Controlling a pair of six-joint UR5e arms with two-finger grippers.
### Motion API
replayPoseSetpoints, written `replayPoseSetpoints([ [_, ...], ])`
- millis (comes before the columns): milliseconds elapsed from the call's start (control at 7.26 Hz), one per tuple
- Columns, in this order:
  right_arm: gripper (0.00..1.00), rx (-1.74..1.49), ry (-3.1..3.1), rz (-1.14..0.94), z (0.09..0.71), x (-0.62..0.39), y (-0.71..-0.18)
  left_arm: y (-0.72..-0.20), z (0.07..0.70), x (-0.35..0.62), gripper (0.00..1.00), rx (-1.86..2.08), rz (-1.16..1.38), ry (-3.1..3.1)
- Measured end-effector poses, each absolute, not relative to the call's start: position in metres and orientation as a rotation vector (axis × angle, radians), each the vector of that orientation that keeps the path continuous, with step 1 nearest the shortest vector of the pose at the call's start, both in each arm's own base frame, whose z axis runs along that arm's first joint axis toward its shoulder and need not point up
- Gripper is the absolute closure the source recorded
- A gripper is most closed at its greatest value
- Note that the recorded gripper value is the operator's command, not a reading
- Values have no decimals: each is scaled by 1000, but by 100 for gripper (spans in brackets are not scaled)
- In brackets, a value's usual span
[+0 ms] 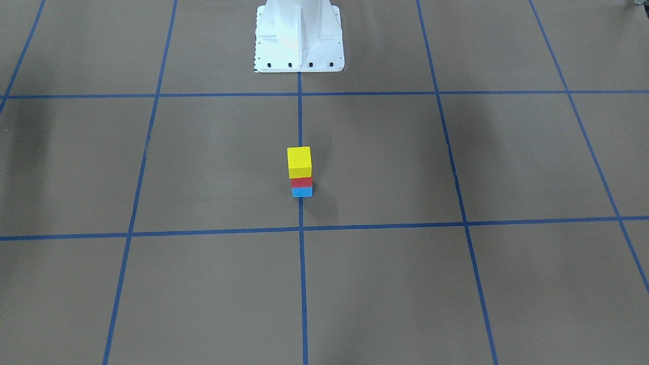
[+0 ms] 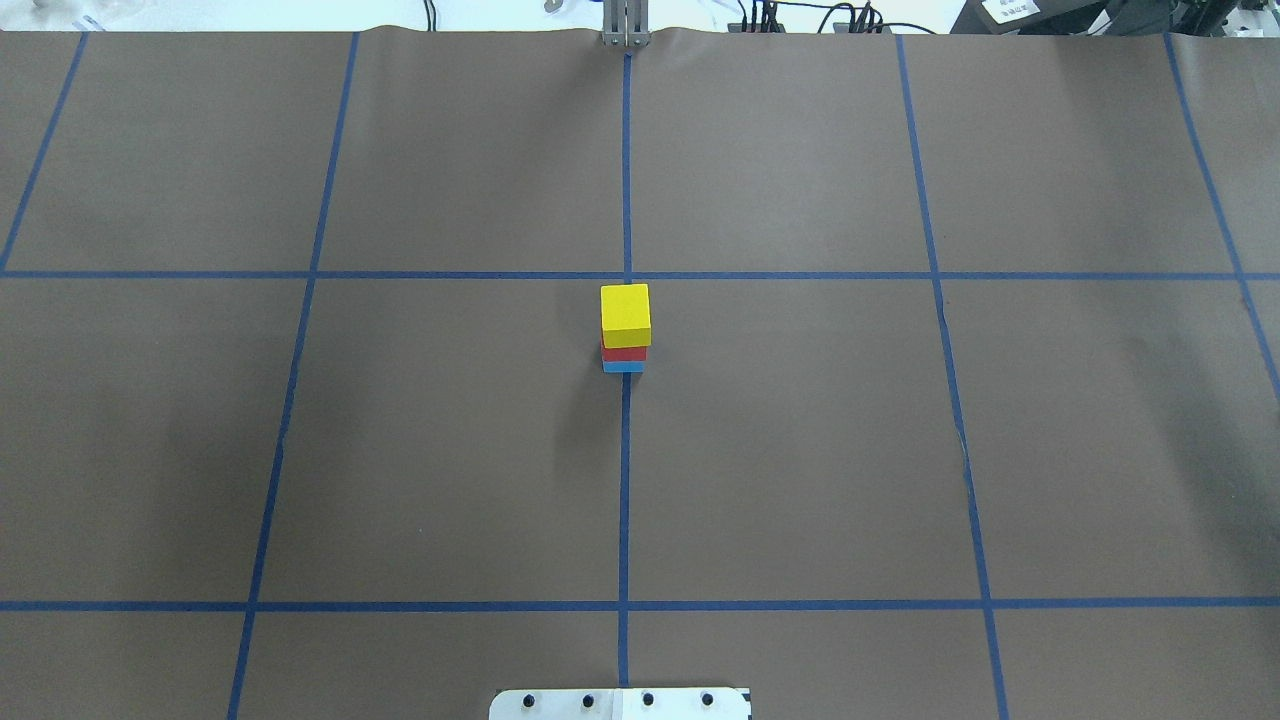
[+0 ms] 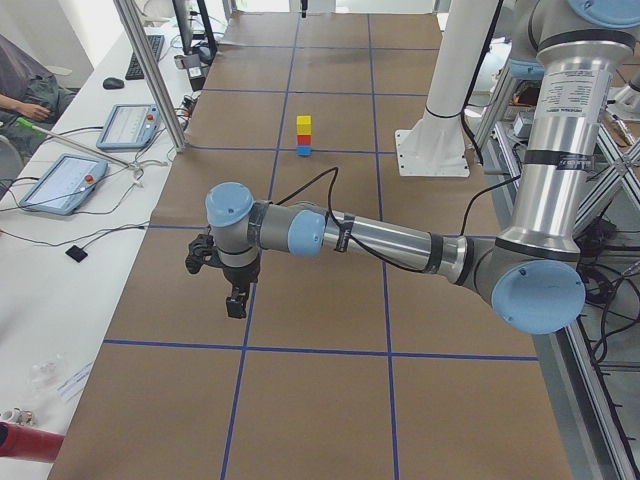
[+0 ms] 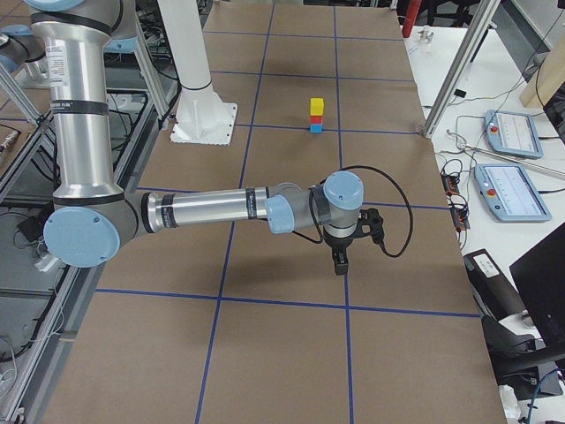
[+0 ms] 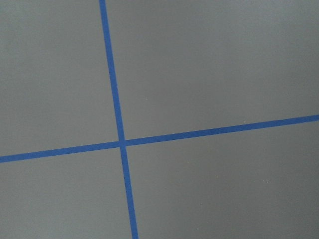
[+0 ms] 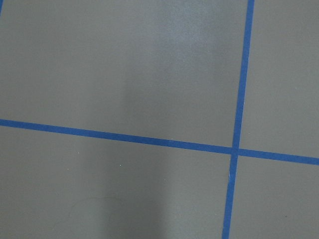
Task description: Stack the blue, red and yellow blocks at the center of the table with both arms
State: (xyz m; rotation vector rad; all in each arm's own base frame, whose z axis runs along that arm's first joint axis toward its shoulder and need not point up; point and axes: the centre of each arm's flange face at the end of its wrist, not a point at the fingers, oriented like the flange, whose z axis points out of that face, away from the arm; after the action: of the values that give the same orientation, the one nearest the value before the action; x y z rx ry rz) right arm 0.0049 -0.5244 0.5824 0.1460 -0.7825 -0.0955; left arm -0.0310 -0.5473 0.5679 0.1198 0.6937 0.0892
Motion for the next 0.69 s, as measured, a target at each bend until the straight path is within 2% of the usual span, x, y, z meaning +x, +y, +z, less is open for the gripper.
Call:
replayPoseSetpoints([
  [688,0,162,-757,-99,577,9,-524,-505,598,-27,1,115,90,786],
])
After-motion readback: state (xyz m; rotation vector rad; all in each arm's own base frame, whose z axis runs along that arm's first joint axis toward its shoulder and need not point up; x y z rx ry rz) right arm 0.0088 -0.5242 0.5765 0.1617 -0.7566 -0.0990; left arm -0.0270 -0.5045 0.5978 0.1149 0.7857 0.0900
